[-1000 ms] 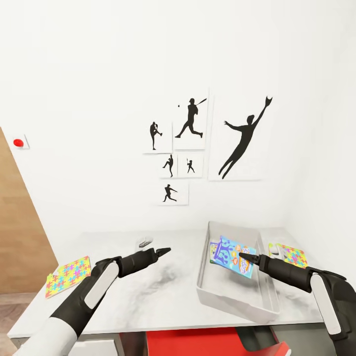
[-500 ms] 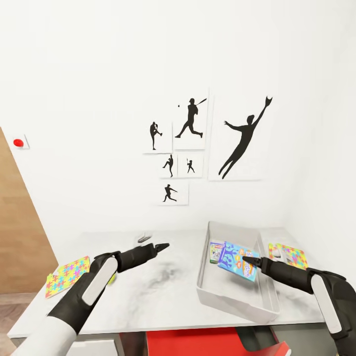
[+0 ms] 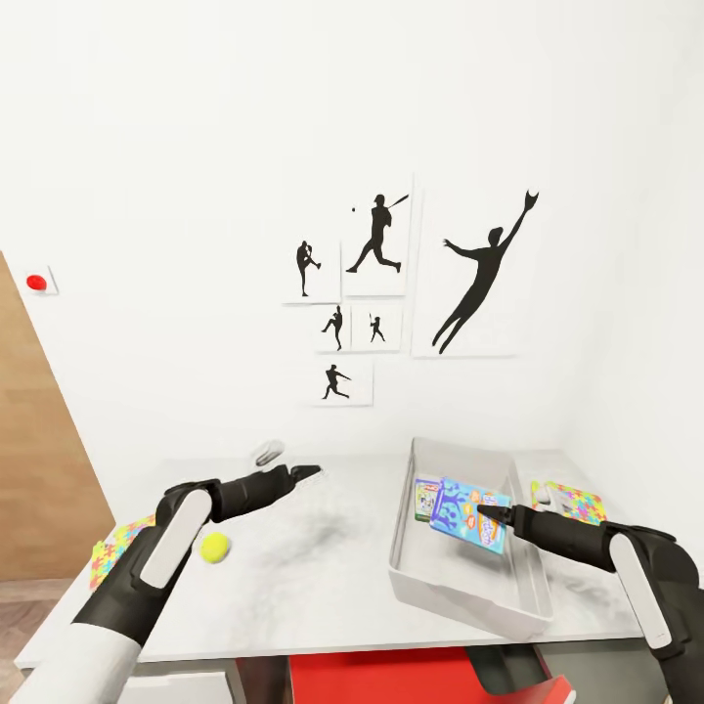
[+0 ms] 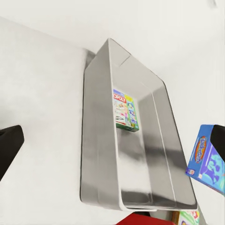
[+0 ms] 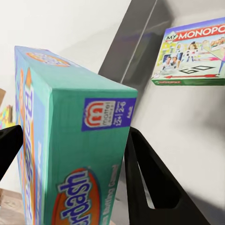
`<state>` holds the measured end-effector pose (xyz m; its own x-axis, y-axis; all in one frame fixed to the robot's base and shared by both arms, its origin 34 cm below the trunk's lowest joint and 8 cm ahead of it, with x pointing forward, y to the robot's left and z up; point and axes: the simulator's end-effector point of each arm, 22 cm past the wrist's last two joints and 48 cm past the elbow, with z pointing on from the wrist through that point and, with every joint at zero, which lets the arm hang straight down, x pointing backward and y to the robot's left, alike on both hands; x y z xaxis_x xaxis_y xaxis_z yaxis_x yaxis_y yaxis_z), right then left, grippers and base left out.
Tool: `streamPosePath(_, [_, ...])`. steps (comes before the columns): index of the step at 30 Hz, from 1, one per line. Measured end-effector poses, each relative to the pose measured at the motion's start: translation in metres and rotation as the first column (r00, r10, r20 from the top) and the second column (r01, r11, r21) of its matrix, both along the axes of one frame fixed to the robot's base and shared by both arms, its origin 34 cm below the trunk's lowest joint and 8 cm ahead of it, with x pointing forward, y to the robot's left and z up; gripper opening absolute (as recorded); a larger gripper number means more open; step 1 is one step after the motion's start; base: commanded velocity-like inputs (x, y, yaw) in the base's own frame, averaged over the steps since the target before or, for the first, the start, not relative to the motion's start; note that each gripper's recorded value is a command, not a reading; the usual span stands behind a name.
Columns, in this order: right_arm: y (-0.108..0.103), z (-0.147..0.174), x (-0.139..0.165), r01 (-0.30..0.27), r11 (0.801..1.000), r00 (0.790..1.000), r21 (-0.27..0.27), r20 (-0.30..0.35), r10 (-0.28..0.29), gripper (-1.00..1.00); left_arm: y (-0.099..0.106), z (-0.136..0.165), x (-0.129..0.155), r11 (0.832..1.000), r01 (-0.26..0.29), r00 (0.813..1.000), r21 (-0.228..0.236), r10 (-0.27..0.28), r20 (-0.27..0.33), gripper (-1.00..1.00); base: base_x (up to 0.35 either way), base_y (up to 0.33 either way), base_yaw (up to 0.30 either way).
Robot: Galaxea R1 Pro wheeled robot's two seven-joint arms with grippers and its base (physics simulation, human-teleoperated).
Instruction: Put all the toys in the child's room - the three board games (two on the bed and one on the table), the two jigsaw puzzles on the table, and the tennis ball on the table - inside the toy box on the table in the child's room.
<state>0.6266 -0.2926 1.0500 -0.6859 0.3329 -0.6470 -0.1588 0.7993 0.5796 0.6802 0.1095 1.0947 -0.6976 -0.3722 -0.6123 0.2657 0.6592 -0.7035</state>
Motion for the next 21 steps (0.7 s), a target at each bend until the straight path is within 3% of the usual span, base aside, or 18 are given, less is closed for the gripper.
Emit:
streamPosePath(14, [-0.008,0.010,0.011,0.009,1.000,1.000,-0.021,0.008,-0.008,-1.00,0.012,0.004,0.004,1.000,-0.026,1.000,-0.015,0.026,-0.005,1.00,0.000,0.000,0.000])
streamPosePath(21, [-0.006,-0.011,0.029,0.008,1.000,0.997,-0.013,-0.079,-0.009,-1.00,0.013,0.004,0.004,0.999,-0.029,1.000,-0.016,0.029,-0.006,1.00,0.000,0.000,0.000])
